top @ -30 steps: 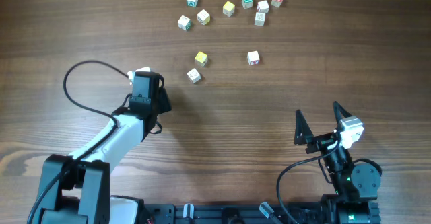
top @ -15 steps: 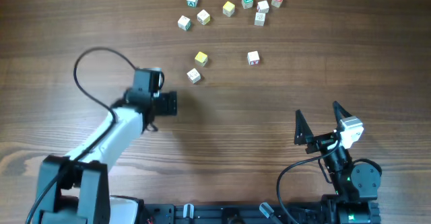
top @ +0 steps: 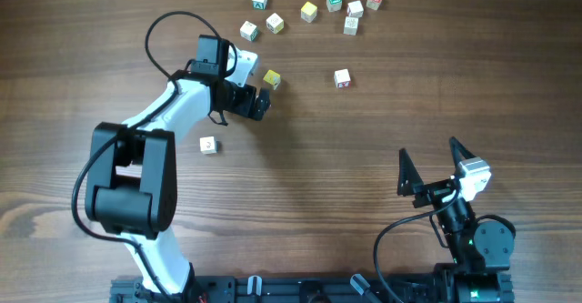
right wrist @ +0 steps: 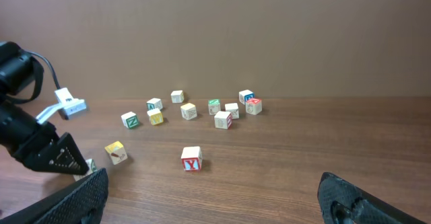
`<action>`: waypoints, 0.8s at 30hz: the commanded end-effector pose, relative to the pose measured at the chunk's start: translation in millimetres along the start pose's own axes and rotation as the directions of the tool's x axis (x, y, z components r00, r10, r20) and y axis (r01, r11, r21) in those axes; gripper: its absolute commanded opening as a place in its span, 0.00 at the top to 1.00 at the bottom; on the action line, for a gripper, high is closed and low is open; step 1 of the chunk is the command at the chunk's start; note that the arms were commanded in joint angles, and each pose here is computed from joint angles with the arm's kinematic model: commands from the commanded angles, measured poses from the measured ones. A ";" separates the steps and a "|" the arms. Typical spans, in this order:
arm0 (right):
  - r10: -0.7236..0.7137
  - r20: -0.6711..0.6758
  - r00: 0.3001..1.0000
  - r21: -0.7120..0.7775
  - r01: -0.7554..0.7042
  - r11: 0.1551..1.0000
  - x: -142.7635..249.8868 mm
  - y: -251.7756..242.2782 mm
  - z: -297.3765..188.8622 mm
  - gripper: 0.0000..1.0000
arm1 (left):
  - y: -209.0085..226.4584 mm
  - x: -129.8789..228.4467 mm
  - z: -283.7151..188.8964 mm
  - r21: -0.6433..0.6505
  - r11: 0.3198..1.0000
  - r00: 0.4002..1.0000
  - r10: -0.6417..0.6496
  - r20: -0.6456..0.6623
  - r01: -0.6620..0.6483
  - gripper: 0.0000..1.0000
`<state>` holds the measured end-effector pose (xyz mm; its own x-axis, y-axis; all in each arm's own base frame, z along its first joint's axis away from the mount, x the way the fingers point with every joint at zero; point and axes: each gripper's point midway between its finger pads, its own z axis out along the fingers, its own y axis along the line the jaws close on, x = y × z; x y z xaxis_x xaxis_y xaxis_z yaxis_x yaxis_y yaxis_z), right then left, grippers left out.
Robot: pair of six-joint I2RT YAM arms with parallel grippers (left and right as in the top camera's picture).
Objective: Form a tower
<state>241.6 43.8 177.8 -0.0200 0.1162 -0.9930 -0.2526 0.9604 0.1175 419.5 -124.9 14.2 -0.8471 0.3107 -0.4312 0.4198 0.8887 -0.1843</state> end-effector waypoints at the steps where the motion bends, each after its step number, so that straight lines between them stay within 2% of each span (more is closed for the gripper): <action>1: 0.011 0.012 1.000 0.016 -0.011 1.000 -2.4 -3.0 -0.4 0.00 | -4.0 -3.7 4.4 0.028 0.996 0.996 0.085 0.019 -0.086 0.05; 4: 0.010 0.012 1.000 0.016 -0.011 1.000 -2.4 -3.0 -0.4 0.00 | -5.1 -8.6 4.7 0.024 0.995 0.994 0.100 0.037 -0.101 0.15; 6: 0.010 0.012 1.000 0.015 -0.011 1.000 -2.4 -2.9 -0.4 0.00 | -5.8 -8.7 5.0 0.023 0.987 0.987 0.155 0.039 -0.156 0.31; 7: 0.011 0.011 1.000 0.016 -0.011 1.000 -2.2 -3.0 -0.4 0.00 | -6.1 -7.7 5.5 0.024 0.986 0.986 0.163 0.035 -0.164 0.35; 9: 0.011 0.009 1.000 0.016 -0.011 1.000 -1.7 -3.1 -0.3 0.00 | -8.7 -3.6 6.2 0.031 0.986 0.987 0.162 0.019 -0.163 0.36; 10: 0.011 0.009 1.000 0.016 -0.011 1.000 -1.8 -3.1 -0.3 0.00 | -11.8 -2.3 6.9 0.035 0.985 0.986 0.166 0.012 -0.167 0.43; 11: 0.011 0.009 1.000 0.016 -0.011 1.000 -1.7 -3.0 -0.3 0.00 | -13.5 -2.9 7.1 0.036 0.985 0.985 0.171 0.013 -0.171 0.61; 12: 0.011 0.009 1.000 0.016 -0.011 1.000 -1.8 -3.1 -0.3 0.00 | -14.2 -3.8 7.4 0.034 0.984 0.985 0.174 0.016 -0.174 0.74; 14: 0.011 0.009 1.000 0.016 -0.011 1.000 -1.7 -3.0 -0.3 0.00 | -14.1 -3.3 7.4 0.034 0.985 0.986 0.168 0.014 -0.168 0.86; 16: 0.011 0.009 1.000 0.016 -0.011 1.000 -1.8 -3.0 -0.3 0.00 | -14.4 -8.7 1.0 0.027 0.994 0.994 0.105 0.029 -0.106 0.89; 18: 0.011 0.009 1.000 0.016 -0.011 1.000 -1.7 -3.1 -0.3 0.00 | -22.1 -41.4 -50.9 0.010 1.000 0.993 0.003 0.121 -0.004 0.83; 20: 0.011 0.009 1.000 0.016 -0.012 1.000 -1.8 -3.1 -0.3 0.00 | -23.5 -68.7 -128.9 -0.076 0.994 0.971 -0.060 0.230 0.079 0.84; 22: 0.011 0.009 1.000 0.016 -0.011 1.000 -1.7 -3.0 -0.3 0.00 | -24.3 -66.5 -190.9 -0.148 0.976 0.946 -0.108 0.306 0.159 0.82; 24: 0.011 0.009 1.000 0.016 -0.011 1.000 -1.7 -3.1 -0.3 0.00 | -25.5 -35.3 -244.4 -0.223 0.946 0.932 -0.156 0.326 0.236 0.82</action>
<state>241.6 43.8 177.7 -0.0203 0.1158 -0.9931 -0.2526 0.9605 0.1172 398.0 -110.8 193.2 -0.7733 0.1713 -0.6105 0.3041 0.9450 -0.1200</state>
